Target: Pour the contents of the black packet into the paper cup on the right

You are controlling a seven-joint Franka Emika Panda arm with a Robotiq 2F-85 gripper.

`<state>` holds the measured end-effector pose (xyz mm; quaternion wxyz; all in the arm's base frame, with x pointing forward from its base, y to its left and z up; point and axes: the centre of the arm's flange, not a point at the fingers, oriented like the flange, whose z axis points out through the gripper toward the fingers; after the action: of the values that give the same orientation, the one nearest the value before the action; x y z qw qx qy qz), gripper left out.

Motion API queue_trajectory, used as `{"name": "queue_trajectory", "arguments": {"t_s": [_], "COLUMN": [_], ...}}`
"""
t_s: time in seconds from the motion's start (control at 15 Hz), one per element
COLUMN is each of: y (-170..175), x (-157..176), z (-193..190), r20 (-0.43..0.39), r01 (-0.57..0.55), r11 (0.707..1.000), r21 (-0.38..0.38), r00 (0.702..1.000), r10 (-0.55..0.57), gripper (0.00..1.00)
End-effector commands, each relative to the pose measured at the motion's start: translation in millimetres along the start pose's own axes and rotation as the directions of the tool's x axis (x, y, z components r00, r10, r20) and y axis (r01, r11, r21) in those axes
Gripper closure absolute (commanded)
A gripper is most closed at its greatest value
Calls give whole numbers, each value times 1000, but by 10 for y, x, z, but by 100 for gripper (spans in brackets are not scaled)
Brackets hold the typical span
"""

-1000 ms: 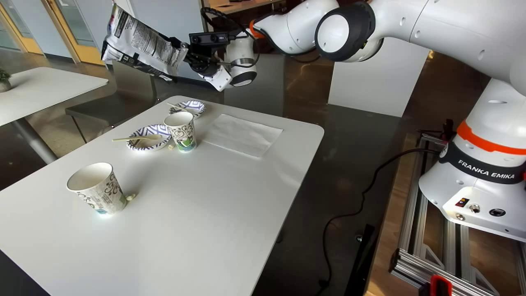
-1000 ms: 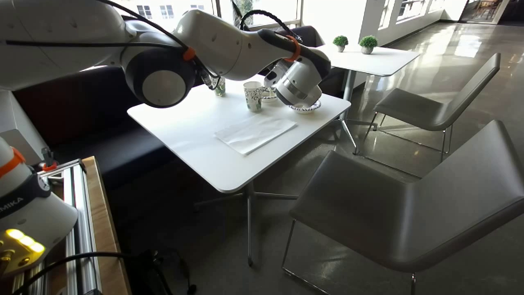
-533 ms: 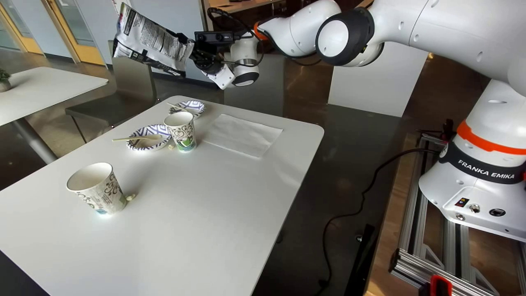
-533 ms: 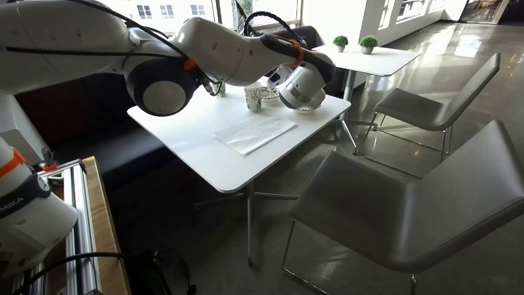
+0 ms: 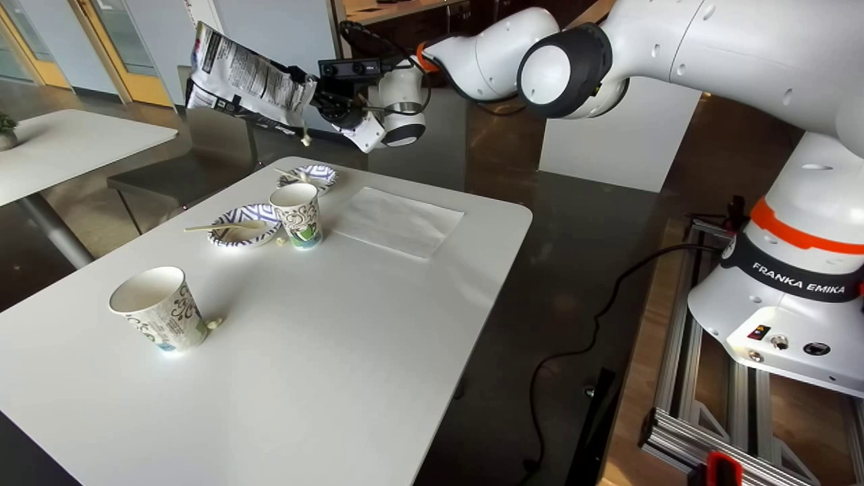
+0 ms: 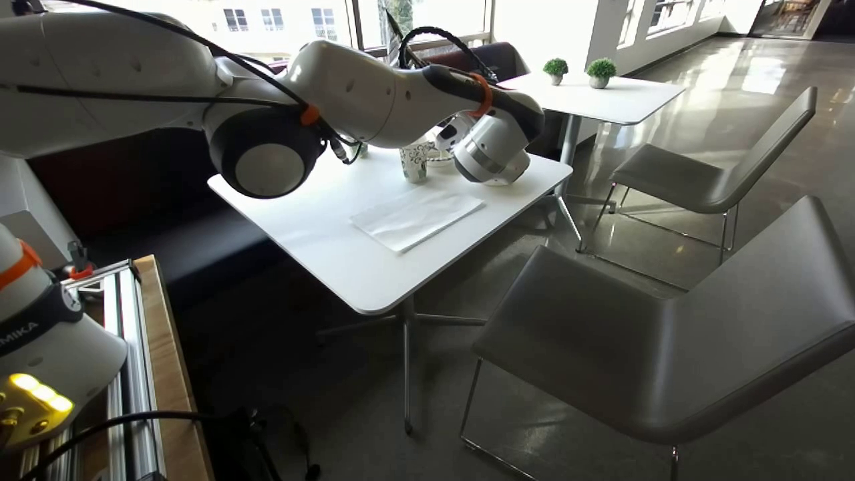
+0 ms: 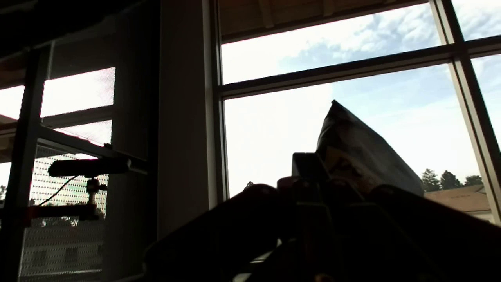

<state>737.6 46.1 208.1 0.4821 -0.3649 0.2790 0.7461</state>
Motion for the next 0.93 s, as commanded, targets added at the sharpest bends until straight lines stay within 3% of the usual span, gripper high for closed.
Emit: {"name": "queue_trajectory", "arguments": {"t_s": [0.0, 0.07, 0.13, 0.2, 0.27, 0.33, 0.4, 0.47, 0.53, 0.6, 0.67, 0.8, 0.87], "y": [-206, -249, -215, -249, -262, -275, -297, -301, -351, -379, -452, -544, -575], "x": [-50, 30, -50, -9, 14, 0, 30, 18, 83, 97, 120, 57, 83], "z": [-191, -207, -167, -145, -150, -128, -138, -88, -70, -7, 58, 197, 195], "r20": [56, -139, 45, -96, -113, -70, -104, -34, -110, -84, -129, -111, -228], "r01": [-15, -23, -15, -27, -29, -34, -32, -36, -47, -62, -72, -79, -77], "r11": [1000, 996, 999, 998, 998, 998, 998, 999, 998, 998, 997, 997, 995], "r21": [-15, 84, -29, 59, 60, 46, 52, 14, 45, 19, 41, 11, 60], "r00": [998, 990, 999, 995, 993, 997, 994, 999, 993, 994, 989, 991, 970], "r10": [16, 34, 17, 32, 36, 37, 37, 36, 52, 63, 77, 80, 89], "gripper": [100, 100, 100, 99, 100, 100, 100, 100, 100, 100, 100, 100, 100]}}
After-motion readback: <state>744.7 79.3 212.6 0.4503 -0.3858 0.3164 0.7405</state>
